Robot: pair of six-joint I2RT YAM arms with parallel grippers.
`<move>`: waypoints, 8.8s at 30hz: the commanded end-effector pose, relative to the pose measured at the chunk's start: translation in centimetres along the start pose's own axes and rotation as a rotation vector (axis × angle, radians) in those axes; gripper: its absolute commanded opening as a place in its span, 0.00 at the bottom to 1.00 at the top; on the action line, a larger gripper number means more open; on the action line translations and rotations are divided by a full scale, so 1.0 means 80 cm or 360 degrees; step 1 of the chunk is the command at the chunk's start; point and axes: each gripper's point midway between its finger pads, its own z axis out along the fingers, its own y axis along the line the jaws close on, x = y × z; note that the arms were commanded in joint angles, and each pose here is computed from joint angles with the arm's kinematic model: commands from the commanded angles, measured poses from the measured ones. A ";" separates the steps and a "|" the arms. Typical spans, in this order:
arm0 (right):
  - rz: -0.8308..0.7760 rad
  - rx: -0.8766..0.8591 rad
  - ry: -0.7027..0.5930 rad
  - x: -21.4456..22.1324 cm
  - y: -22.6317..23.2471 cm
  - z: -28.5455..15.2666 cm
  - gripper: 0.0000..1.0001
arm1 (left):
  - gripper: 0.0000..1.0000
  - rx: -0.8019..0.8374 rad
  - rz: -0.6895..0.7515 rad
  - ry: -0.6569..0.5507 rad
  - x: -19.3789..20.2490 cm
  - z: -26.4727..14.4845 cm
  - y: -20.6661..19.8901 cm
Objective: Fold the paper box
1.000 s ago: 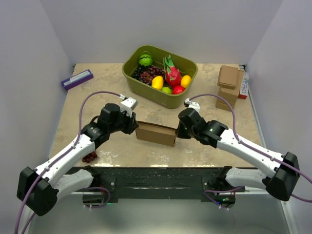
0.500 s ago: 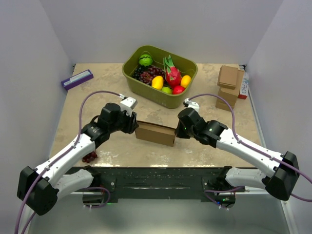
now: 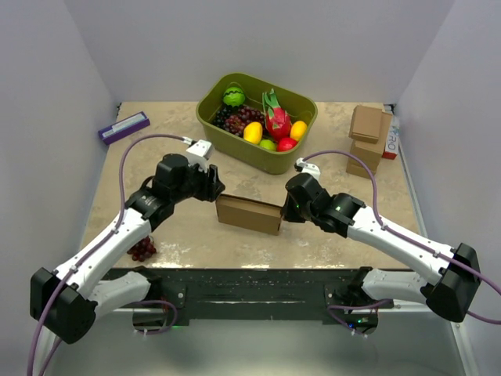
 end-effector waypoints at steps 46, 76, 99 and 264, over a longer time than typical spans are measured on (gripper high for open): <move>0.0147 -0.0294 -0.0094 -0.025 0.041 -0.038 0.65 | 0.43 -0.0160 -0.0411 0.0151 0.125 0.014 0.032; 0.0257 -0.0098 -0.0083 -0.004 -0.014 0.011 0.41 | 0.42 -0.0153 -0.0389 0.0145 0.124 0.012 0.029; 0.0259 0.0067 0.0021 0.052 -0.065 0.036 0.10 | 0.77 -0.0047 -0.0438 -0.0012 0.057 0.004 0.008; 0.0452 -0.0289 -0.0042 0.053 -0.025 -0.013 0.38 | 0.07 -0.0089 -0.0610 0.0218 0.188 0.004 0.029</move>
